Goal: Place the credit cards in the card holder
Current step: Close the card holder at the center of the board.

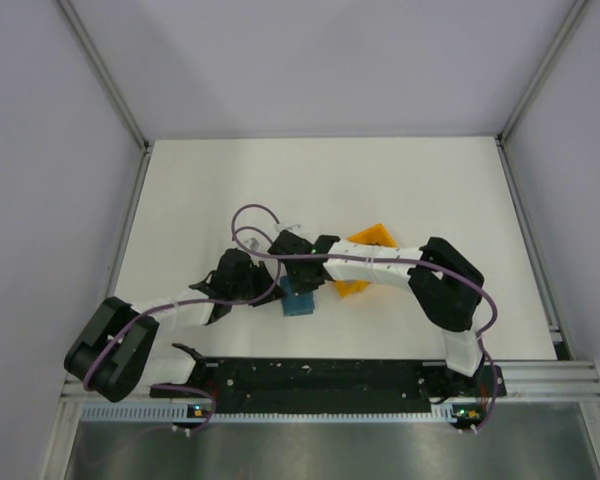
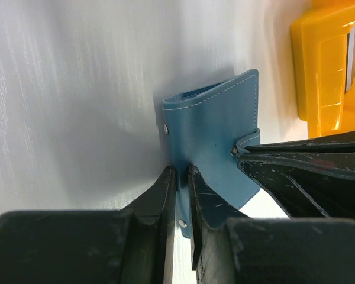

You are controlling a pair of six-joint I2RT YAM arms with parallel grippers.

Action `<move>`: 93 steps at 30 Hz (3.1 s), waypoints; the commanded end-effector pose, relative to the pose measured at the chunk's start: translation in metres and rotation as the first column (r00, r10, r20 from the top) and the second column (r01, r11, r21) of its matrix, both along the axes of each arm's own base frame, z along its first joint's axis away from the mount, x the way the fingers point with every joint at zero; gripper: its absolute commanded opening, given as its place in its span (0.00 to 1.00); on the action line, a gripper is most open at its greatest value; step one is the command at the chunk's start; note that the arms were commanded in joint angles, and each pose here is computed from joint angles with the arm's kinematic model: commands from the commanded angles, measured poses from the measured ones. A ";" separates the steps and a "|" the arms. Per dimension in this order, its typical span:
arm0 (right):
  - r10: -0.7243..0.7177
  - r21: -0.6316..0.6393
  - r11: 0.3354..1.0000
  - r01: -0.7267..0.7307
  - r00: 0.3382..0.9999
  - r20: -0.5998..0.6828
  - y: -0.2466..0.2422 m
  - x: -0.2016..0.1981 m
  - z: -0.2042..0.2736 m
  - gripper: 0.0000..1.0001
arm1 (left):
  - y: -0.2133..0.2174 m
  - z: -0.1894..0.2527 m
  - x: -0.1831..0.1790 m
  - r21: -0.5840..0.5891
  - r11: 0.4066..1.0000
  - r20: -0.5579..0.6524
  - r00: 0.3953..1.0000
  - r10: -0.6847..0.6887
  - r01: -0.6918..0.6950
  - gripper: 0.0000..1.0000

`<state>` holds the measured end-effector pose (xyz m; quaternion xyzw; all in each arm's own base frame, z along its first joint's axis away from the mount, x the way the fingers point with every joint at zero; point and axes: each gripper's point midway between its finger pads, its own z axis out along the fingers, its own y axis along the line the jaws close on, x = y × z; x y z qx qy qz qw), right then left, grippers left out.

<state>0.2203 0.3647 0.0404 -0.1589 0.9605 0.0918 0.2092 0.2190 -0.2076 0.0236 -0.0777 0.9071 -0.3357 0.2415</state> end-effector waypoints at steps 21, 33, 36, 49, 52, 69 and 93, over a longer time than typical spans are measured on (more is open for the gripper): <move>-0.048 -0.092 0.995 0.039 0.994 -0.099 -0.016 0.013 -0.056 0.00 | -0.008 0.005 -0.001 -0.024 0.998 0.029 0.998 -0.056 0.057 0.14; -0.059 -0.124 0.991 0.042 0.989 -0.133 -0.026 0.012 -0.073 0.00 | -0.009 0.005 -0.002 -0.028 0.998 0.029 0.998 -0.061 0.062 0.14; -0.058 -0.140 0.989 0.037 0.987 -0.148 -0.027 0.010 -0.082 0.00 | -0.009 0.005 -0.002 -0.030 0.998 0.029 0.998 -0.059 0.060 0.14; -0.047 -0.162 0.987 0.021 0.985 -0.163 -0.031 0.014 -0.092 0.00 | -0.010 0.007 -0.002 -0.030 0.997 0.035 0.997 -0.072 0.073 0.13; -0.034 -0.173 0.985 0.005 0.986 -0.164 -0.030 0.016 -0.094 0.00 | -0.010 0.006 -0.003 -0.029 0.997 0.036 0.996 -0.077 0.078 0.13; -0.055 -0.268 0.963 0.013 0.987 -0.150 -0.033 0.006 -0.124 0.00 | -0.013 0.009 -0.004 -0.060 0.995 0.047 0.996 -0.082 0.084 0.13; -0.055 -0.324 0.946 -0.003 0.984 -0.172 -0.033 -0.008 -0.150 0.00 | -0.009 0.021 -0.005 -0.127 0.991 0.119 0.993 -0.021 0.036 0.13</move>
